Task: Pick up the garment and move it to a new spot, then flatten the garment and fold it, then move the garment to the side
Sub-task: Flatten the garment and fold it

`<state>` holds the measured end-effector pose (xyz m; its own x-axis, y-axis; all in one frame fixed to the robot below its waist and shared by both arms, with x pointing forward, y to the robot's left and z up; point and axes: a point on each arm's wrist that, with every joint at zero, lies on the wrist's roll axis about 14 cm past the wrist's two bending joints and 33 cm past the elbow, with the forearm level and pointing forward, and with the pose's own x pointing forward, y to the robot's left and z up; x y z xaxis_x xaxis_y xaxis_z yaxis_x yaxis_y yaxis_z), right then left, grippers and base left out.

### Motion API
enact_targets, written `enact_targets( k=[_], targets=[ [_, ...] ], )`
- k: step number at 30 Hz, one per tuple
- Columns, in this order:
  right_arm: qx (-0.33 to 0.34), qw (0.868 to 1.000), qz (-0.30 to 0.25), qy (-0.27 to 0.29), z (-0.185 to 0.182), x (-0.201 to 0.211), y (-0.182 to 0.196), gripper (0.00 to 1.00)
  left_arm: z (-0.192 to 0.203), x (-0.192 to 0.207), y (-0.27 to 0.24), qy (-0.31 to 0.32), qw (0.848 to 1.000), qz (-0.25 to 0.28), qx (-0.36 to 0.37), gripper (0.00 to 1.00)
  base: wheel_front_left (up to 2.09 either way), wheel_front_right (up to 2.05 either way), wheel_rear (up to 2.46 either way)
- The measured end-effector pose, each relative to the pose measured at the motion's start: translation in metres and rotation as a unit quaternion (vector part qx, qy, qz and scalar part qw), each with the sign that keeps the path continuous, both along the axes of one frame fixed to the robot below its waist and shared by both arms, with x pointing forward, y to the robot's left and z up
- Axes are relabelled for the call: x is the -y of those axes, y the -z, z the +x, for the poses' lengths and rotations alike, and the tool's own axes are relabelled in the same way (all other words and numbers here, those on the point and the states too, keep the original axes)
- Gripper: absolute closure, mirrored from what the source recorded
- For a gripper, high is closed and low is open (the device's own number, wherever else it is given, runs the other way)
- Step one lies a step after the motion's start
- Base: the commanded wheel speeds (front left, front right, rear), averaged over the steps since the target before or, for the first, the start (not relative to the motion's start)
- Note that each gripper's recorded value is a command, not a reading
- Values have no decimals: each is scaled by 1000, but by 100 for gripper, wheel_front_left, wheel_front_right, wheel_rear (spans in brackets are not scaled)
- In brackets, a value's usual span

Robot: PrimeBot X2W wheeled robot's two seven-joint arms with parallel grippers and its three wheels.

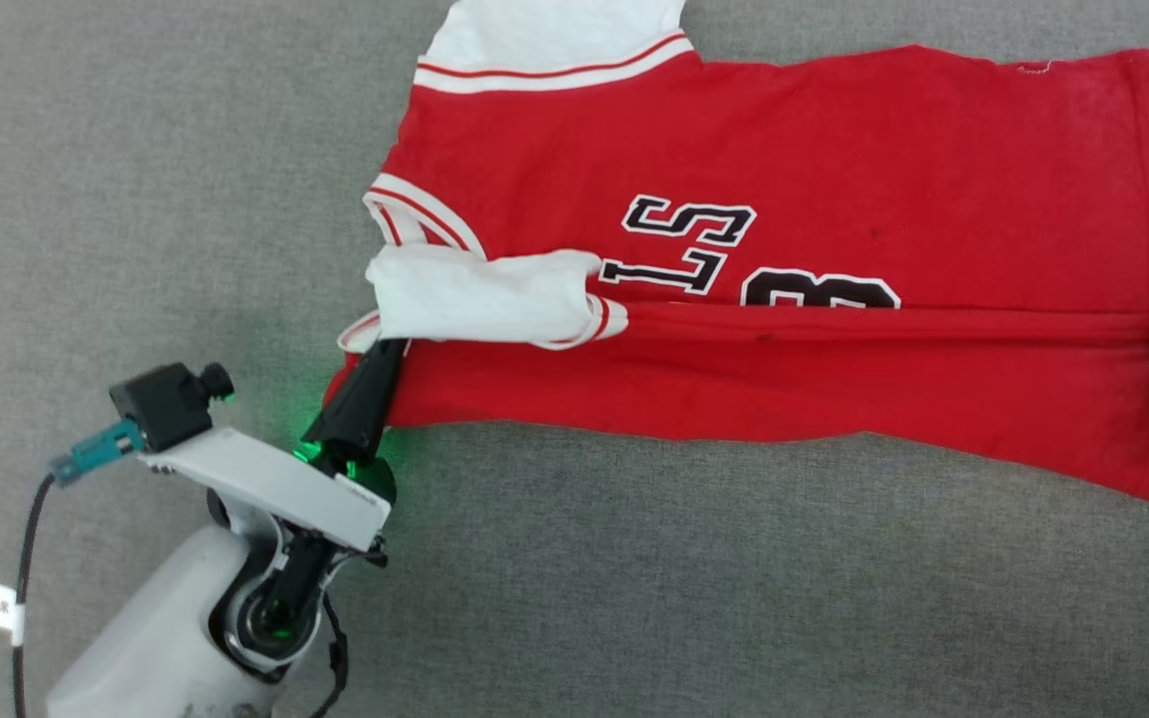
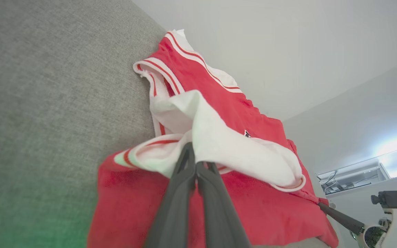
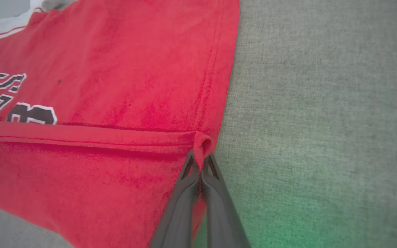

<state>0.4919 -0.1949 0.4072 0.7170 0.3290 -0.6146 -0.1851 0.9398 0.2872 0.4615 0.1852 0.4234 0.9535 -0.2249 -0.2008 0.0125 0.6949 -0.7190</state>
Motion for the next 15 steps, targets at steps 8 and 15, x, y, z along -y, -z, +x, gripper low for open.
enact_targets(
  k=[8,15],
  targets=[
    [10,1000,-12,-1,12,-3,14,100,18,-2,15,3,999,34,-5,100,0,0,0],
    [21,1000,-20,-7,16,-7,19,88,23,-3,24,9,998,59,-14,10,0,0,0]
  ],
)
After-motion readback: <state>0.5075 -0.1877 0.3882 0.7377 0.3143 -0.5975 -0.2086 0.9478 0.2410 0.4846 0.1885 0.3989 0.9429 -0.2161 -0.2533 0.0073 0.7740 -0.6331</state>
